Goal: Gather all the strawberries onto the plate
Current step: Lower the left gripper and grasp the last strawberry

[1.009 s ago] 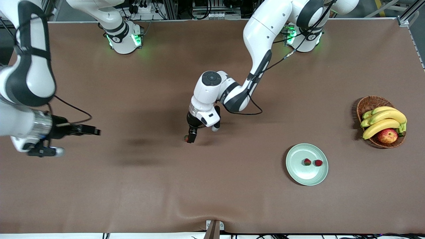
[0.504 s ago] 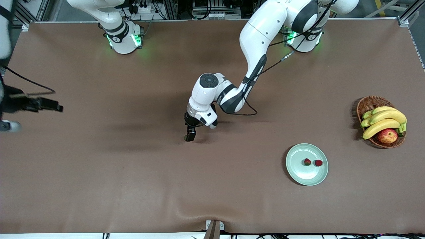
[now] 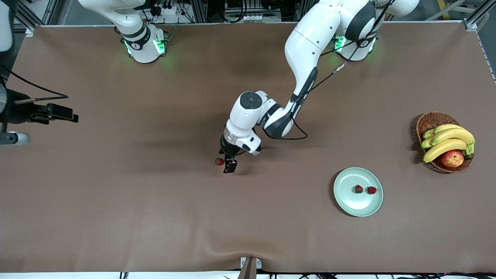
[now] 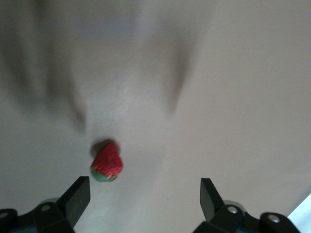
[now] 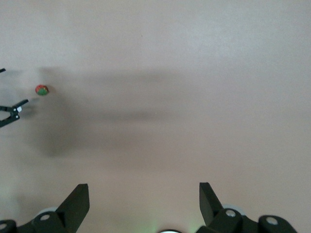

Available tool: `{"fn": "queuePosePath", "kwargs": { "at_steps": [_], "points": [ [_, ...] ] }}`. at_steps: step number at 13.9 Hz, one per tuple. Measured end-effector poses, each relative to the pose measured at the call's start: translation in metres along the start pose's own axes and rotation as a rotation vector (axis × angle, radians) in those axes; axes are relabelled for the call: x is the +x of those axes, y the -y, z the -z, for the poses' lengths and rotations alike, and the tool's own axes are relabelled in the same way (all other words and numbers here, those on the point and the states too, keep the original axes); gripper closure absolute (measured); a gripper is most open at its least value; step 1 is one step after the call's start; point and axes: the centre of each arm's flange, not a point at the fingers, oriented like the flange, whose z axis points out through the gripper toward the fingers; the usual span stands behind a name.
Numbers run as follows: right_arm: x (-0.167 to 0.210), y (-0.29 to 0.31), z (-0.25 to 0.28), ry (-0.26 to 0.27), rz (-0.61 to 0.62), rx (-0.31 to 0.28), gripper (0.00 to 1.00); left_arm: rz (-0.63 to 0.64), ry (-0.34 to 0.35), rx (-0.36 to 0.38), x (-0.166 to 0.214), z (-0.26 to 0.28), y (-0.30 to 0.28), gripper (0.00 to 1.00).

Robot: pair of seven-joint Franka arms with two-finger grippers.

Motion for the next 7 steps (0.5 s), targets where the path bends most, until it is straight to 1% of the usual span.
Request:
{"fn": "queuePosePath", "kwargs": {
  "at_steps": [3, 5, 7],
  "points": [
    [0.001, 0.018, -0.002, -0.005, -0.032, -0.039, 0.00, -0.016, 0.008, 0.011, 0.002, -0.002, -0.002, 0.00],
    [-0.001, 0.002, 0.003, -0.010, -0.059, -0.049, 0.00, -0.035, 0.022, 0.019, -0.001, -0.005, 0.008, 0.00],
    [-0.009, -0.019, 0.010, 0.003, -0.092, -0.057, 0.00, -0.062, 0.038, 0.018, -0.003, -0.008, 0.014, 0.00]
  ]
}}
